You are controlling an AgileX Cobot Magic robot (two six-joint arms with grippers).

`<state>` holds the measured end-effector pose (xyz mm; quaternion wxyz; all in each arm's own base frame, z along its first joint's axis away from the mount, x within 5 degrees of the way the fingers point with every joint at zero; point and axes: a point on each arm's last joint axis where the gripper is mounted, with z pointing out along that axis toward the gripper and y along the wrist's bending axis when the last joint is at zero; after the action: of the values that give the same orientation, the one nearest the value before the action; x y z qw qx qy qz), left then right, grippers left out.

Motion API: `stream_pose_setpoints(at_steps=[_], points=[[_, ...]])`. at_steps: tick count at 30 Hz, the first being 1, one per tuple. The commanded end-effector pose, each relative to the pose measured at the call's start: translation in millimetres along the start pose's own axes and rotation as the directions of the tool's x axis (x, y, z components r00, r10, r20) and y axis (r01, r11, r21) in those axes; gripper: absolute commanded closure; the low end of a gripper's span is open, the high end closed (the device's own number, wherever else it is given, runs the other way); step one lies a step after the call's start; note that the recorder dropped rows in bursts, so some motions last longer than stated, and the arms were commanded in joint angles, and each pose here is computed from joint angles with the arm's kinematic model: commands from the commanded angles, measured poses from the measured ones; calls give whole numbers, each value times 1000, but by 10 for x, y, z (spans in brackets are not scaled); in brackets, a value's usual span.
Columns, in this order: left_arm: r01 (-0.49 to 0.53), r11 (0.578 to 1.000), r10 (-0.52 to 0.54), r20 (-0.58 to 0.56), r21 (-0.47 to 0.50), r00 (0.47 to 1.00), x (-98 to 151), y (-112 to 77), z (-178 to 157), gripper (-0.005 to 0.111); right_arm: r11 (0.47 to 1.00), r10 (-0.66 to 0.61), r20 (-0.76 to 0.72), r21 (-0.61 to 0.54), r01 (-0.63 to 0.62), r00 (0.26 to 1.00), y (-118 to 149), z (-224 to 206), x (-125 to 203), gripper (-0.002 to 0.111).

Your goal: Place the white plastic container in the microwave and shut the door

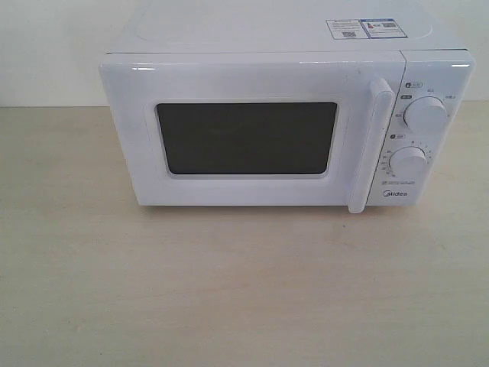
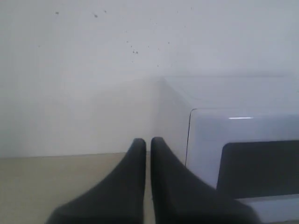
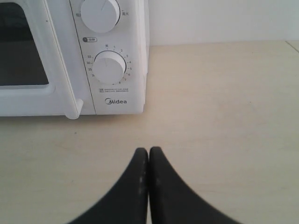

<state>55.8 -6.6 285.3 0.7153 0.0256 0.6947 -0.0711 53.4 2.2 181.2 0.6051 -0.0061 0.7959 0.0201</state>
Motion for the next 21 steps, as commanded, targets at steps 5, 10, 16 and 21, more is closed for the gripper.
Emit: stream_pose_setpoints(at_steps=[5,10,16,21], points=[[38,999,-38,-51,-3,998,311,16,18,102,1000,-3,8,-2,3,1000,1,-2,-4,109],[36,999,-37,-106,-8,994,508,27,41,102,1000,-3,8,-2,3,1000,1,-2,-4,109],[8,1000,-8,-75,11,997,693,25,64,102,1000,-3,8,-2,3,1000,1,-2,-4,109],[-18,1000,18,-15,18,1000,746,28,2,102,1000,-3,8,-2,3,1000,1,-2,-4,109]])
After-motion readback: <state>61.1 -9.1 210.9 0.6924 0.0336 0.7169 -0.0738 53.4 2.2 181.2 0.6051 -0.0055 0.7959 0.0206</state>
